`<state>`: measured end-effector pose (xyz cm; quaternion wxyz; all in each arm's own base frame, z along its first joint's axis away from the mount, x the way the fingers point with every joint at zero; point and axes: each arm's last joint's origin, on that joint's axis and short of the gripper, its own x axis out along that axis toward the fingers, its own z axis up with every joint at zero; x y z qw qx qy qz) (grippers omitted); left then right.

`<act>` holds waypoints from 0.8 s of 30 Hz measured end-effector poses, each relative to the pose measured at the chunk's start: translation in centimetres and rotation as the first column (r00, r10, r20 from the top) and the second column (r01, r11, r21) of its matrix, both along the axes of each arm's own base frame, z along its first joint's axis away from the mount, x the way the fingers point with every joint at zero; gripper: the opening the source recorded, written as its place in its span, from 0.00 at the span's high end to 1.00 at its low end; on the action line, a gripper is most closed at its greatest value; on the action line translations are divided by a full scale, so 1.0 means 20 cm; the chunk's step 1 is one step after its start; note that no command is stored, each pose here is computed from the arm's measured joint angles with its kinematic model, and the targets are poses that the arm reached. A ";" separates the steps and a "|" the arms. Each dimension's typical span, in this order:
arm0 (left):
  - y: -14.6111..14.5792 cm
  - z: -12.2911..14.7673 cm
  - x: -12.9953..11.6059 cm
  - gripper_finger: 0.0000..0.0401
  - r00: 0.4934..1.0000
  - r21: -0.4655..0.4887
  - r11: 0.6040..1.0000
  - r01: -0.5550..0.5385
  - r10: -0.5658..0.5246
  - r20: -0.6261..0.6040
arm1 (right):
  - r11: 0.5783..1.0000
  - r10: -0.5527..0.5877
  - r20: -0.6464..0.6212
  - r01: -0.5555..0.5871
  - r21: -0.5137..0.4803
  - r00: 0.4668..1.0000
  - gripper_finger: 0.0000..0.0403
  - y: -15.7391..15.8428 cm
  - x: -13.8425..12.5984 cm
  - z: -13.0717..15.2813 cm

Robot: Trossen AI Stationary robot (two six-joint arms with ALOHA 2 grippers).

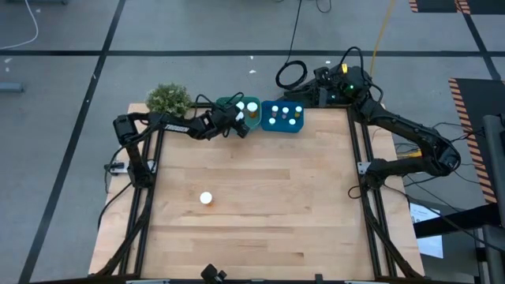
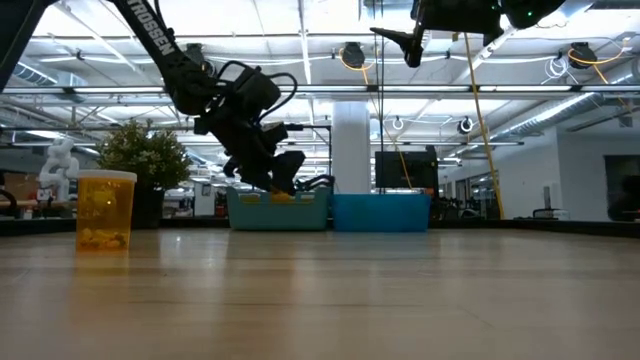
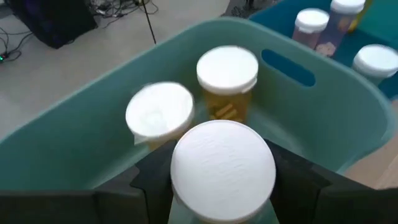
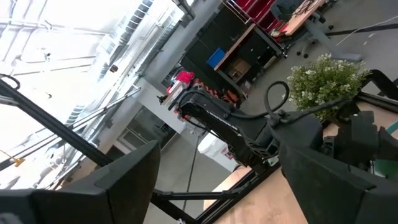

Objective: Pick and place medicine bottles into bin by pill shape (circle, oval)
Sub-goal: Put the large orange capsule bottle into the green bin

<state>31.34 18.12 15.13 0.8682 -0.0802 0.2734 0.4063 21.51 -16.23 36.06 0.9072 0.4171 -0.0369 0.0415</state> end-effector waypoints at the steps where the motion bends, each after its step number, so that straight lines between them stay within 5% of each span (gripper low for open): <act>1: 0.00 0.00 0.00 0.47 1.000 0.002 1.000 0.000 0.000 0.004 | 1.000 0.000 0.000 0.000 0.000 1.000 0.21 0.00 0.00 0.00; 15: -0.02 -0.02 0.01 0.29 1.000 -0.033 0.999 0.020 -0.021 -0.012 | 1.000 0.000 0.001 0.000 -0.002 1.000 0.21 0.00 0.00 0.00; 24: -0.05 0.23 -0.04 0.23 0.998 0.079 0.997 0.026 -0.031 0.057 | 1.000 0.000 0.000 0.000 -0.003 1.000 0.21 0.00 0.00 0.00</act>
